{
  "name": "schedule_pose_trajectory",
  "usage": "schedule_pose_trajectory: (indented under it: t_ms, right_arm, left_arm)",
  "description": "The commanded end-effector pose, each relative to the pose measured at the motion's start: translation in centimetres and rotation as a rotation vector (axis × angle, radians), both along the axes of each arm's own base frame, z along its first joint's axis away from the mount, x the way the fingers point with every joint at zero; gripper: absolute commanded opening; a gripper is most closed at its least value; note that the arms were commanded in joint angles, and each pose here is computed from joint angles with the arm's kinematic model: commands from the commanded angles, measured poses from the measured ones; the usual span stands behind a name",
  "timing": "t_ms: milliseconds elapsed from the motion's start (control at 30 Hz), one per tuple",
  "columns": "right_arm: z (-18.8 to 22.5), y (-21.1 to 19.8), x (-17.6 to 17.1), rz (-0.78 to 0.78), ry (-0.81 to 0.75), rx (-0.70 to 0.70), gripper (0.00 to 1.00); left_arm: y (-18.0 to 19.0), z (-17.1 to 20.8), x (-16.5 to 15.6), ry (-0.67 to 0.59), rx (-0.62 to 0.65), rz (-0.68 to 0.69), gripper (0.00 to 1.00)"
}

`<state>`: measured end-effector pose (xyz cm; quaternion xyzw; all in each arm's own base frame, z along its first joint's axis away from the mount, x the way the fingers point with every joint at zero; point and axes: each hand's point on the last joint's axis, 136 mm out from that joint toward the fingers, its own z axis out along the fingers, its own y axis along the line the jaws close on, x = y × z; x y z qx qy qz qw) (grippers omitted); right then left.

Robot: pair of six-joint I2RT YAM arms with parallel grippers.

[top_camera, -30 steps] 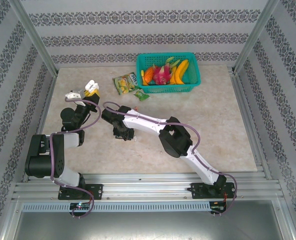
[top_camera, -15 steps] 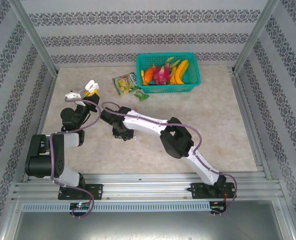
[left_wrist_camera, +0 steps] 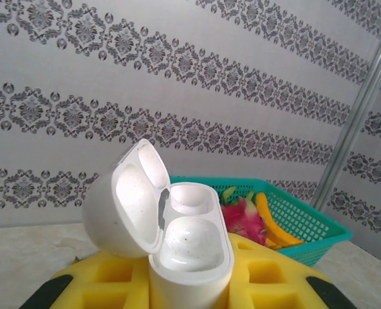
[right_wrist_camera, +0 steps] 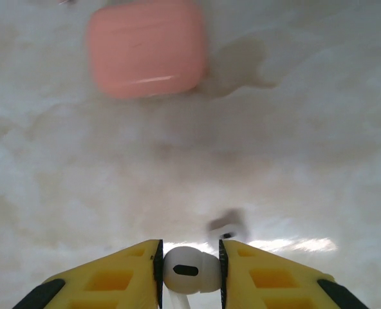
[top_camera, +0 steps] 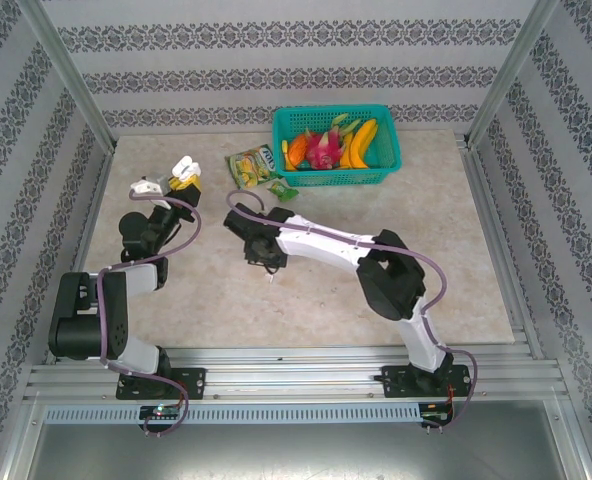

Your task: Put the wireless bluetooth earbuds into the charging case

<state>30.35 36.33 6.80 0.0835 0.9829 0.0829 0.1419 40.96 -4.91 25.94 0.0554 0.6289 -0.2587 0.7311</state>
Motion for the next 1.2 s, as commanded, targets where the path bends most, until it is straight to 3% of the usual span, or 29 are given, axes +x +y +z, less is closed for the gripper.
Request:
schedule_pose_trajectory:
  t_ms: [0, 200, 467, 733, 1167]
  right_arm:
    - [0.4, -2.9, 2.2, -0.038, -0.099, -0.003, 0.30]
    - [-0.9, -8.9, 4.3, -0.083, -0.182, -0.014, 0.30]
    - [-1.5, -15.4, 7.0, -0.123, -0.264, -0.005, 0.31]
    - [0.3, -16.9, 9.5, -0.095, -0.358, 0.051, 0.31]
    - [8.3, -17.6, 12.1, -0.090, -0.618, 0.224, 0.32]
  left_arm:
    - [-0.7, 2.2, -0.5, -0.038, -0.006, -0.065, 0.00]
    - [-3.4, 1.8, -0.9, -0.003, 0.007, -0.155, 0.00]
    - [-9.5, -1.1, -1.8, 0.068, 0.069, -0.302, 0.00]
    - [-14.9, -3.6, -2.4, 0.101, 0.083, -0.392, 0.00]
    - [-19.5, -5.8, -1.5, 0.112, 0.107, -0.459, 0.00]
